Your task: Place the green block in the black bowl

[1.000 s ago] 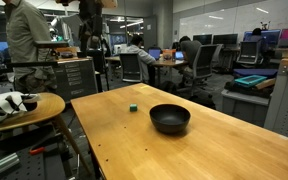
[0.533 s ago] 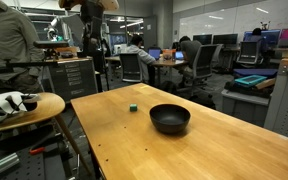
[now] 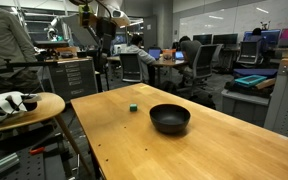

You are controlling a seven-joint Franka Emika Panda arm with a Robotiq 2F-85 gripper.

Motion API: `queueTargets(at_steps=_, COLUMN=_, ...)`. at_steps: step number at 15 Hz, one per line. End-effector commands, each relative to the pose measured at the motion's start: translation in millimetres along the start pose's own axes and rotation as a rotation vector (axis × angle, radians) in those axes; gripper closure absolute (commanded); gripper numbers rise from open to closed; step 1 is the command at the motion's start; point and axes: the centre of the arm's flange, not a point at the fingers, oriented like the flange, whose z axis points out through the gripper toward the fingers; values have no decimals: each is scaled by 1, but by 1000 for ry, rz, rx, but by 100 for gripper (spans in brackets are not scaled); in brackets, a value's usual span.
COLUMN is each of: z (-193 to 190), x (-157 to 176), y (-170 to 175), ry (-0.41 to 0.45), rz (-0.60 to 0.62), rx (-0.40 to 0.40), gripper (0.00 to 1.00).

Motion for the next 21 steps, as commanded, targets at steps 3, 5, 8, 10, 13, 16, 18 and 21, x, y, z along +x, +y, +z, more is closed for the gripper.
queueTargets(at_steps=3, z=9, x=70, y=-26, ry=71, rz=107, rx=-16, gripper=0)
queueTargets(at_steps=5, z=15, x=87, y=-37, ry=97, rz=124, rx=8, gripper=0)
queueTargets(at_steps=8, z=25, x=107, y=-58, ry=107, rz=179, rx=56, gripper=0)
queueTargets(at_steps=10, z=33, x=119, y=-71, ry=120, rz=214, rx=65, gripper=0)
queueTargets(at_steps=13, z=47, x=135, y=-87, ry=143, rz=280, rx=82, gripper=0)
queueTargets(at_steps=16, z=65, x=149, y=-100, ry=154, rz=338, rx=99, gripper=0)
queueTargets(at_steps=18, z=77, x=156, y=-106, ry=156, rz=361, rx=106, gripper=0)
queueTargets(at_steps=21, z=96, x=166, y=-116, ry=163, rz=381, rx=110, gripper=0)
